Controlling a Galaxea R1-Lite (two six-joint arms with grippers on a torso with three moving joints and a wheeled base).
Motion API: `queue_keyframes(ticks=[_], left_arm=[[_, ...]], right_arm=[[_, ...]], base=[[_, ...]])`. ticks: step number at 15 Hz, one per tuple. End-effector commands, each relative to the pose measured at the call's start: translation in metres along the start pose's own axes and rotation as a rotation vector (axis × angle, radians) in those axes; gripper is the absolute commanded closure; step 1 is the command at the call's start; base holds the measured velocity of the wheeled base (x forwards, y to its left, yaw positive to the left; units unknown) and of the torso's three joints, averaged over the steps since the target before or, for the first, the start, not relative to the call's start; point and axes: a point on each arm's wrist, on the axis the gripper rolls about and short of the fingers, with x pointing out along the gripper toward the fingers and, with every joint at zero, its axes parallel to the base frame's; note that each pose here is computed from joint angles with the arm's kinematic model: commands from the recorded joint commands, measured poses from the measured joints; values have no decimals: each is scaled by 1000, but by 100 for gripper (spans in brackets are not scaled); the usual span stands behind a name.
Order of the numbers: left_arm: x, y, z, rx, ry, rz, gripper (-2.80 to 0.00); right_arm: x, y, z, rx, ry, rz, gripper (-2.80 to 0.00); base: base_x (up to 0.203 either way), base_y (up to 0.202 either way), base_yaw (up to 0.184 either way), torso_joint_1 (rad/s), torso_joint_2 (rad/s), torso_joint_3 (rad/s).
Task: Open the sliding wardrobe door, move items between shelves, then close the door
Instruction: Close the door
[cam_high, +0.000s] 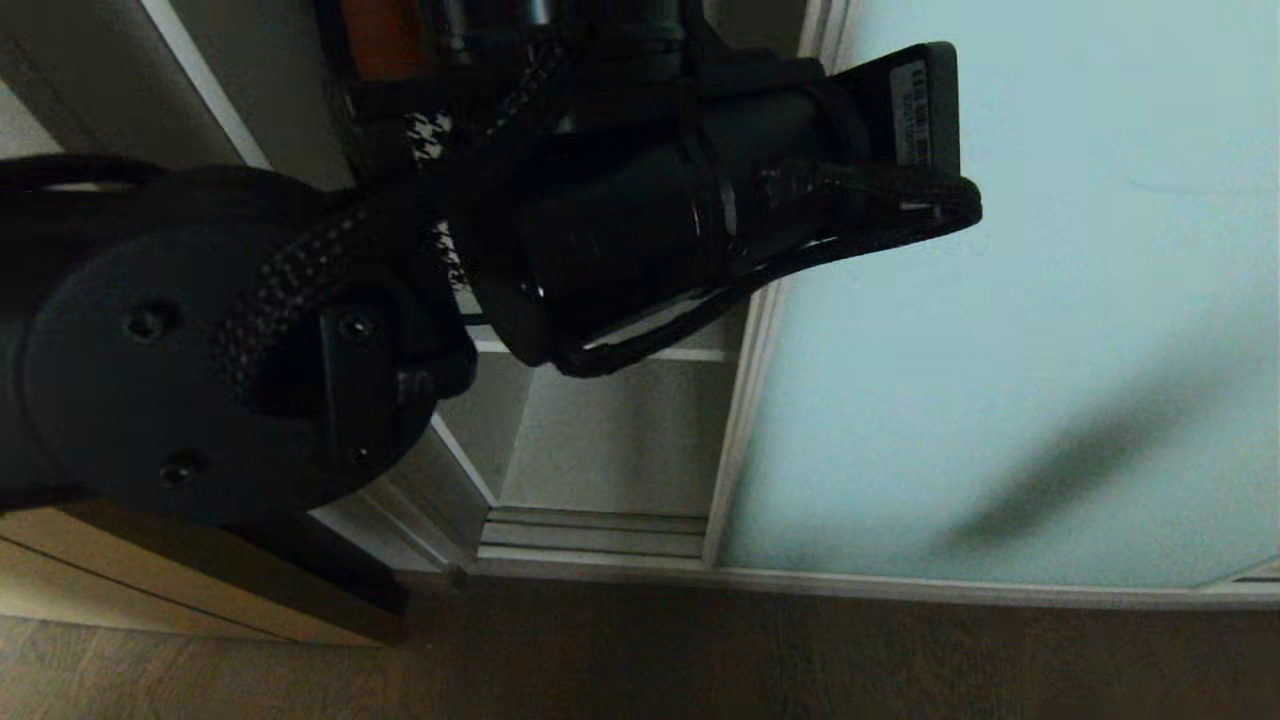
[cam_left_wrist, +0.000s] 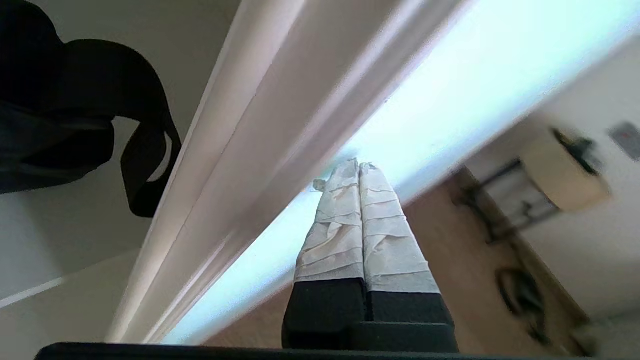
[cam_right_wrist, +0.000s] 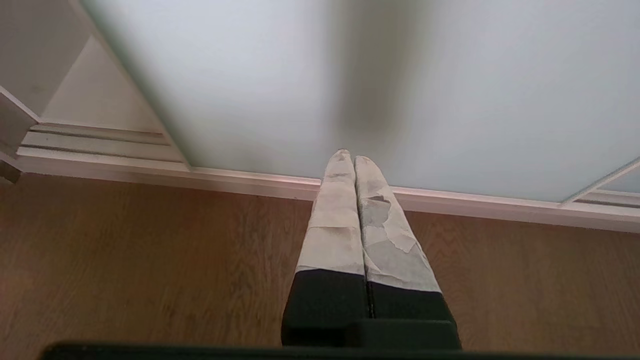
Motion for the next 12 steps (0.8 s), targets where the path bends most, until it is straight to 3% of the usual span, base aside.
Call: queue_keyframes(ticks=[1,4,7,12], left_arm=[[0,2,4,24,-40,68,0],[-7,2,18,133,-99,165,0],[-16,6,27,136,-120,191,0],[-61,10,66,144,-211,239,0]], right_arm=[[0,0,0,-1,1,0,0],[0,0,0,1,-1,0,0],[0,0,0,-1,0,0,0],[0,0,0,-1,0,0,0]], base=[[0,0,0,0,0,0],[0,0,0,0,0,0],[0,0,0,0,0,0],[0,0,0,0,0,0]])
